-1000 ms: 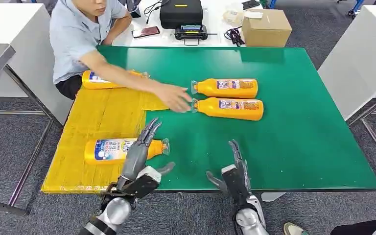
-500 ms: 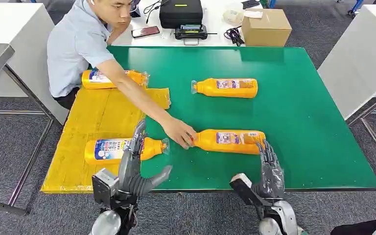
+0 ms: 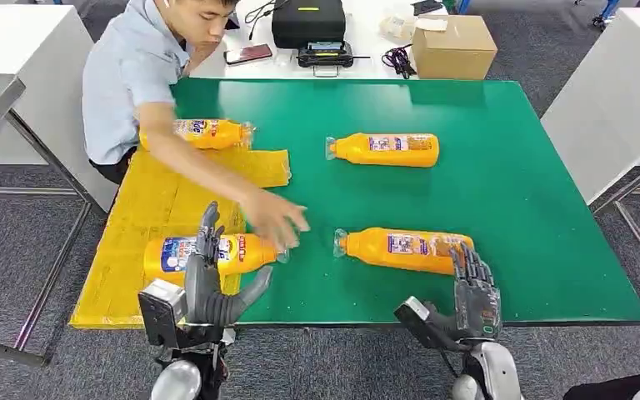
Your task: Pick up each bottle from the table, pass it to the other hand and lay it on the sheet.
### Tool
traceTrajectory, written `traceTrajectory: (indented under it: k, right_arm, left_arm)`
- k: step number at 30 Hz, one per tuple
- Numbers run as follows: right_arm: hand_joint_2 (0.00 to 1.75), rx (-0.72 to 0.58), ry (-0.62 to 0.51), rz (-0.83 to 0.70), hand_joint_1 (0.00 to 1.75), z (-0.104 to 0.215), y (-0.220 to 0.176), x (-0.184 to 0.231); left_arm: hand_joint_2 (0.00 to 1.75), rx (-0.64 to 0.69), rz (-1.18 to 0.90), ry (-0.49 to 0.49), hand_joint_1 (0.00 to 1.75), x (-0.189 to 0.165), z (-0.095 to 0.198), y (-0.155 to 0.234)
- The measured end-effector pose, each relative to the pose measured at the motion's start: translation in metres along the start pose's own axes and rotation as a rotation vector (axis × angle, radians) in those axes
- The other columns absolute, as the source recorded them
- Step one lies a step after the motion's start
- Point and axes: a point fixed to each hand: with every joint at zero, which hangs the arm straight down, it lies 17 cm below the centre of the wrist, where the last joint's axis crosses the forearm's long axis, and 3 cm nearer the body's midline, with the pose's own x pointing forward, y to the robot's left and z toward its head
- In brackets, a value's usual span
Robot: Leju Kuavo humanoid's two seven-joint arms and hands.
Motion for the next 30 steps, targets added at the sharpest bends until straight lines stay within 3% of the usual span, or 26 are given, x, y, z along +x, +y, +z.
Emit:
traceTrajectory:
  k: [16,30]
  right_arm:
    - [1.75,0.06,-0.041,0.165,0.0,-0.047,0.009,-0.009]
    - [1.75,0.109,-0.055,0.156,0.0,-0.071,0.018,-0.006]
  left_arm:
    - [1.75,-0.013,0.012,0.016,0.0,-0.006,-0.008,-0.009]
    - [1.75,-0.021,0.018,0.026,0.0,-0.01,-0.012,-0.015]
